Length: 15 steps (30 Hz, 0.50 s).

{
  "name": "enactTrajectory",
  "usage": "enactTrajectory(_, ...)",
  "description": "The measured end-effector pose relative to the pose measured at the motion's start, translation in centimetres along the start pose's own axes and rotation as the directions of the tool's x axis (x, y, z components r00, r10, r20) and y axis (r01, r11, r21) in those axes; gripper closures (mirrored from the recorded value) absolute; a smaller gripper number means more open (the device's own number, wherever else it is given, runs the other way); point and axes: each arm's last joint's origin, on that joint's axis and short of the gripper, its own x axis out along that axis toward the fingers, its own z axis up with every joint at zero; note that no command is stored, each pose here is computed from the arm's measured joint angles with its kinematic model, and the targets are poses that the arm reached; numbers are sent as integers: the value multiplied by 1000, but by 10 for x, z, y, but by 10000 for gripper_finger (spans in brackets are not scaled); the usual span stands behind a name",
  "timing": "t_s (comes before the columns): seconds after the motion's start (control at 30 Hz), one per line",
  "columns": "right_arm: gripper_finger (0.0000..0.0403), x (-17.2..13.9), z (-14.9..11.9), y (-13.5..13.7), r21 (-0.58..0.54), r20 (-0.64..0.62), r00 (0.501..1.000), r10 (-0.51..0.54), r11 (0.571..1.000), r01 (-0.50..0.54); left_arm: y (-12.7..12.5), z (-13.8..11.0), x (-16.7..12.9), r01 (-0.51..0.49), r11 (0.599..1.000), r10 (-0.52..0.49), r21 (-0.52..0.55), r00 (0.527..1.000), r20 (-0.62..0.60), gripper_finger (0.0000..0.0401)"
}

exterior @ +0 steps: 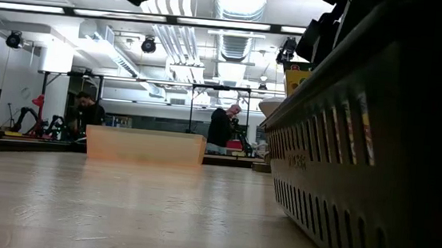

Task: Pick & Place School Supplies
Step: Put the crayon box into the right black bin

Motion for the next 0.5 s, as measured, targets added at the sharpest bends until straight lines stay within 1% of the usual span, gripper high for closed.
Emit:
enactTrajectory(0.13,164,0,0,0,4,-3,1000,9,1000,-9,0,0,0,0,1000,0,0,1000,0,213)
enactTrajectory(0.23,159,-1,0,1,6,-7,1000,20,1000,-20,0,0,0,0,1000,0,0,1000,0,213)
enactTrajectory(0.5,169,-7,7,5,44,18,999,34,998,-35,0,0,0,0,1000,0,0,1000,0,213)
